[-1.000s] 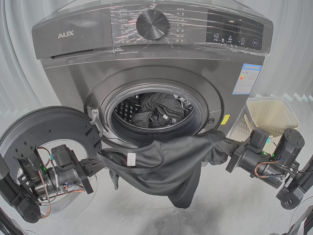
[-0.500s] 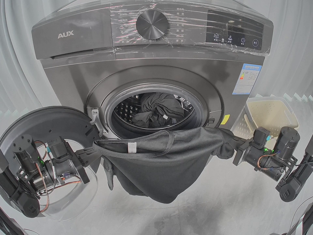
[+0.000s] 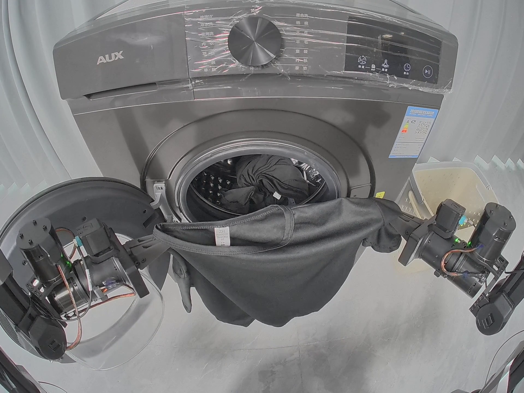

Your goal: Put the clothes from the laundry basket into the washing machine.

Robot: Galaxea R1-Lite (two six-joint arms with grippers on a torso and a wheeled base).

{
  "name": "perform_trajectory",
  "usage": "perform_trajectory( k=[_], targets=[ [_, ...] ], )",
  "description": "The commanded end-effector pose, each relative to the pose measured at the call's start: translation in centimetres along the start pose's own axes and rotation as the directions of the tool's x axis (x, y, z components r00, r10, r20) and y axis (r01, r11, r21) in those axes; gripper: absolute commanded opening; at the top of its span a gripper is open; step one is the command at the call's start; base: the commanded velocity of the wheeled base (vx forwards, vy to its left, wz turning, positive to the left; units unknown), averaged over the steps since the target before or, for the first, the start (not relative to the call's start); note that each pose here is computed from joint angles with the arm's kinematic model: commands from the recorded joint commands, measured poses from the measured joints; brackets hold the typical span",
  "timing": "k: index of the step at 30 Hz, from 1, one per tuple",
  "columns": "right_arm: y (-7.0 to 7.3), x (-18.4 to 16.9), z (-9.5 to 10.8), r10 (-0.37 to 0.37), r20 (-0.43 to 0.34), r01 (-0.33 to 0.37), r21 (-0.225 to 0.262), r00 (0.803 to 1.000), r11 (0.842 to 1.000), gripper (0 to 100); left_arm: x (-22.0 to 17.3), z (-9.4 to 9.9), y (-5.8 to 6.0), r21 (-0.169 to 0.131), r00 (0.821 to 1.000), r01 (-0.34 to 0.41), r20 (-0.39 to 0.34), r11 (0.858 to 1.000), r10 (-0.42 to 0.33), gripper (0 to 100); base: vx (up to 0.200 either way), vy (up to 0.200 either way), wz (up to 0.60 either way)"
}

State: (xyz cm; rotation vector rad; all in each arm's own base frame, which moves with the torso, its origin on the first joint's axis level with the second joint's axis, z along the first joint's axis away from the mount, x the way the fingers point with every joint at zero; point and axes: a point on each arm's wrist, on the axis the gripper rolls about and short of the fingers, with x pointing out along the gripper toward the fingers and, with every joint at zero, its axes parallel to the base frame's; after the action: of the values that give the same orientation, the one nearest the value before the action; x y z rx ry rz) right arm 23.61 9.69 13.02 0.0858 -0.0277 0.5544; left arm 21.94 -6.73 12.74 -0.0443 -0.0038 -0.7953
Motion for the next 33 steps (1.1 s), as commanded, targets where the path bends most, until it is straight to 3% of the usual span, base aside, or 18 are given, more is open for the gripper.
perform_trajectory(
  k=[1,7,12,26,33],
  targets=[
    [0.1,-0.3,0.7,0.002,0.028,-0.002,-0.005,1.0,1.0,0,0.0,1.1,-0.1,0.02,0.999,0.0,0.043,1.0,-0.001,0,0.0,0.0,0.0],
    [0.2,-0.5,1.3,0.004,0.05,-0.003,-0.012,0.999,1.0,0,-0.3,2.5,-0.3,0.047,0.995,-0.003,0.098,0.999,-0.001,0,0.0,0.0,0.0],
    [0.5,-0.8,1.8,0.016,0.063,-0.015,-0.014,0.998,1.0,0,-0.4,2.7,-0.6,0.05,0.994,0.005,0.105,0.999,-0.01,0,0.0,0.0,0.0],
    [1.3,-0.8,2.0,0.04,0.075,-0.039,-0.015,0.996,0.999,0,-0.4,2.7,-0.6,0.041,0.994,0.009,0.105,0.999,-0.013,0,0.0,0.0,0.0],
    [2.2,-0.9,1.5,0.065,0.052,-0.065,-0.008,0.997,0.998,0,-0.4,2.7,-0.8,0.013,0.994,0.016,0.106,1.0,-0.018,0,0.0,0.0,0.0]
  ],
)
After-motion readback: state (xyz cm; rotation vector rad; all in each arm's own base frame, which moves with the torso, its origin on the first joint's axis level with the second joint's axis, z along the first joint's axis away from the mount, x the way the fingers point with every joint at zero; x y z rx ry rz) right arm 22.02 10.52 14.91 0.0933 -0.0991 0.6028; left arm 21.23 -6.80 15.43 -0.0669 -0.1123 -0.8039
